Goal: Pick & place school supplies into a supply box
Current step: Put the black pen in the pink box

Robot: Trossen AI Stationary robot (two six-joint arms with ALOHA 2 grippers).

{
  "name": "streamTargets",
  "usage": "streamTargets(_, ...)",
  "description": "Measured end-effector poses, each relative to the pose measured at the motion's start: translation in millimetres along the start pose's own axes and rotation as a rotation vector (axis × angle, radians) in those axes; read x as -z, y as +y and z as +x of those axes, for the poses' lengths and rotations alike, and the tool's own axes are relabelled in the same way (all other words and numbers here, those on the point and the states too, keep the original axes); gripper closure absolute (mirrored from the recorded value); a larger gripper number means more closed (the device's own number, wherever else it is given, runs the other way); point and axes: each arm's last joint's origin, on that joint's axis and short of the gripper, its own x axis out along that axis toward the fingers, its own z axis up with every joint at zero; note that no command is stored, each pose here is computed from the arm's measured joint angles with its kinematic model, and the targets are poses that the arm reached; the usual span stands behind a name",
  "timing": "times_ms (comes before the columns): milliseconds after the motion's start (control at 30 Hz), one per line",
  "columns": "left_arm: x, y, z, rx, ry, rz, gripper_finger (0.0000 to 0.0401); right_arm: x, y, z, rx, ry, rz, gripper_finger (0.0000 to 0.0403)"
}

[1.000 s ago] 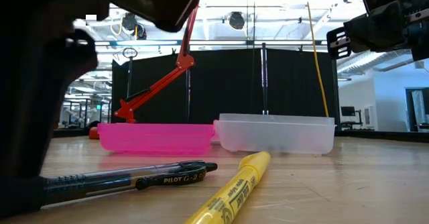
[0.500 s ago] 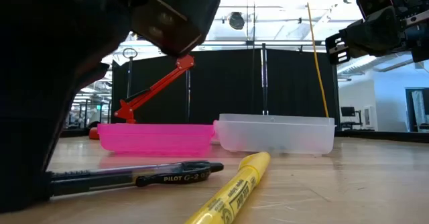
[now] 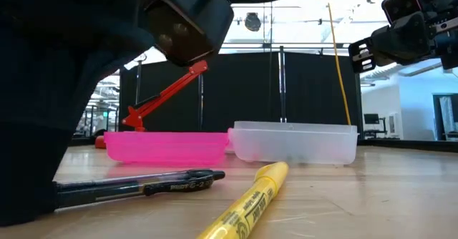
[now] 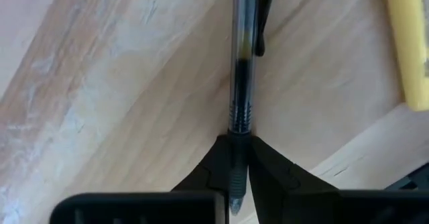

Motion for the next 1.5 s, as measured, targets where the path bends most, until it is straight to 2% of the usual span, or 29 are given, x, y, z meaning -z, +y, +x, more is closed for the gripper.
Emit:
streamTargets(233,5,-5,-47,0.071,-0.154,-0.045,0.0366,0,0,0,0.0,-0.003,-0.001,0.0403)
streamTargets(400,-6,-5,-53,0.113,-0.151,-0.139,0.0366,0,0,0,0.0,-0.004,-0.002,0.0403)
streamTargets(600,-37,3,-66,0.164,-0.155,-0.158,0.0366,0,0,0,0.0,0.001,0.003,0.0403)
streamTargets(667,-50,6,-74,0.187,-0.22,-0.144,0.0366,0,0,0,-0.001,0.001,0.008,0.0403)
streamTargets(767,-74,7,-90,0.291,-0.319,-0.118,0.0366,0,0,0,-0.001,0.001,0.021,0.0403)
streamTargets(900,-103,14,-108,0.367,-0.451,-0.16,0.0366,1,0,0,-0.001,0.005,0.025,0.0403)
streamTargets(1033,-122,27,-117,0.333,-0.546,-0.223,0.0366,2,0,0,-0.002,0.022,0.035,0.0403)
streamTargets(1133,-129,35,-118,0.28,-0.578,-0.216,0.0366,4,0,0,-0.002,0.04,0.054,0.0403)
streamTargets(1233,-127,42,-131,0.246,-0.634,-0.216,0.0366,5,0,0,-0.002,0.042,0.083,0.0403)
streamTargets(1333,-120,50,-158,0.263,-0.719,-0.24,0.0366,5,0,0,-0.001,0.042,0.114,0.0403)
streamTargets(1500,-89,69,-200,0.255,-0.785,-0.35,0.0367,5,1,0,-0.006,0.044,0.122,0.0403)
